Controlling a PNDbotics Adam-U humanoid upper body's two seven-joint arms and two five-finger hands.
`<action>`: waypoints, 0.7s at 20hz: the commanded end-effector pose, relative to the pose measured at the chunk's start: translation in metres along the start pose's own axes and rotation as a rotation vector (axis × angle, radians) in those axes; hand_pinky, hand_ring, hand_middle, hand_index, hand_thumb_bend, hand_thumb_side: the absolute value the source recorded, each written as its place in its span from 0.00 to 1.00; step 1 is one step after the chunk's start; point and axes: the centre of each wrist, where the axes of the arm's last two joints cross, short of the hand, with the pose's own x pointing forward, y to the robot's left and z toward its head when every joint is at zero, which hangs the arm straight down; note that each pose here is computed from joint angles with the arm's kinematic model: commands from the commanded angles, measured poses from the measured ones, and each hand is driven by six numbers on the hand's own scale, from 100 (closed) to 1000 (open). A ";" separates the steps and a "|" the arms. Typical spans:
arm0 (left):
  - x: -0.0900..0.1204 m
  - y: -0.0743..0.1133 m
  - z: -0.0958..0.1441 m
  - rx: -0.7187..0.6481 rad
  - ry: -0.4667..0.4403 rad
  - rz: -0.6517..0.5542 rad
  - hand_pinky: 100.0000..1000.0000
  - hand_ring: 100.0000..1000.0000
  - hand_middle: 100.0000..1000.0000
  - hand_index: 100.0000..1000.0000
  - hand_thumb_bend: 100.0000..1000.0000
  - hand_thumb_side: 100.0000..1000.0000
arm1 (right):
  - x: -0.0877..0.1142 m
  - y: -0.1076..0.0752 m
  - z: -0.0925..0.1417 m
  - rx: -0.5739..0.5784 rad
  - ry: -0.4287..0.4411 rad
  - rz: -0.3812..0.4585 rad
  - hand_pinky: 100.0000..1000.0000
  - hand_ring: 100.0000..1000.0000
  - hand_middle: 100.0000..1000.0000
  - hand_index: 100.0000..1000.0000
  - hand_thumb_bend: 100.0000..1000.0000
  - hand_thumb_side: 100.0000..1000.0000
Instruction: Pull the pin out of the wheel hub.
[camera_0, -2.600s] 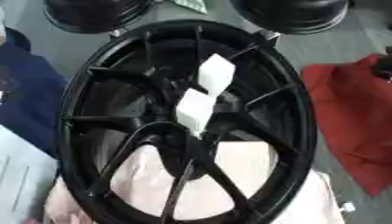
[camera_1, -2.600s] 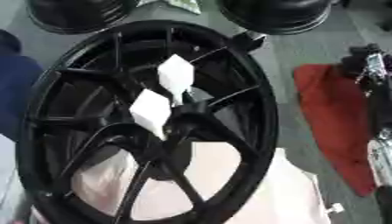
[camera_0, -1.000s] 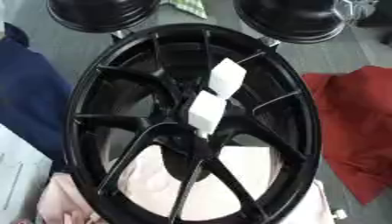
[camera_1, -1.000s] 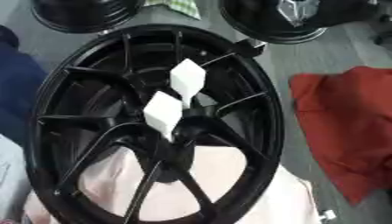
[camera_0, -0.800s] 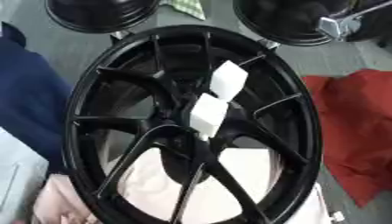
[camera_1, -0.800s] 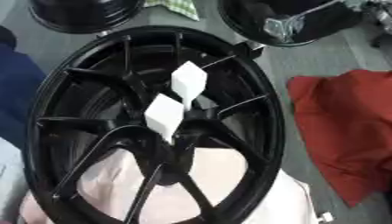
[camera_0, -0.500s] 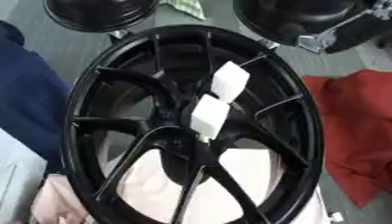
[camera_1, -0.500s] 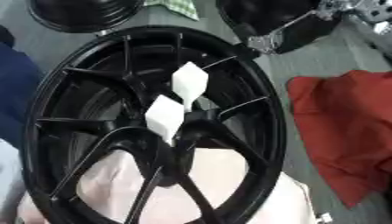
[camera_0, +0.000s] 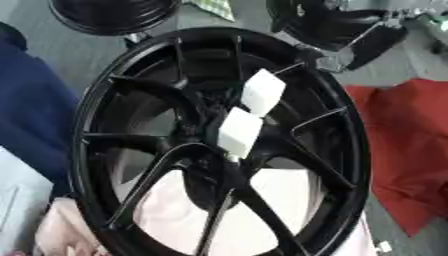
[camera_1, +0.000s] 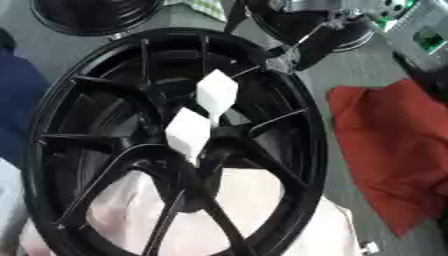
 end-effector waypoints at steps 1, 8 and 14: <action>0.009 0.001 -0.003 -0.008 -0.034 -0.004 0.56 0.59 0.45 0.65 0.64 0.36 | -0.004 -0.008 0.004 0.042 -0.016 0.032 0.88 0.86 0.81 0.89 0.00 0.42; 0.010 0.001 -0.003 -0.012 -0.031 -0.005 0.56 0.59 0.45 0.65 0.64 0.36 | -0.001 -0.021 0.012 0.078 -0.059 0.041 0.89 0.87 0.81 0.89 0.03 0.32; 0.010 0.001 -0.004 -0.022 -0.032 -0.009 0.56 0.59 0.45 0.66 0.64 0.36 | 0.007 -0.035 0.011 0.102 -0.098 0.034 0.89 0.86 0.81 0.89 0.01 0.31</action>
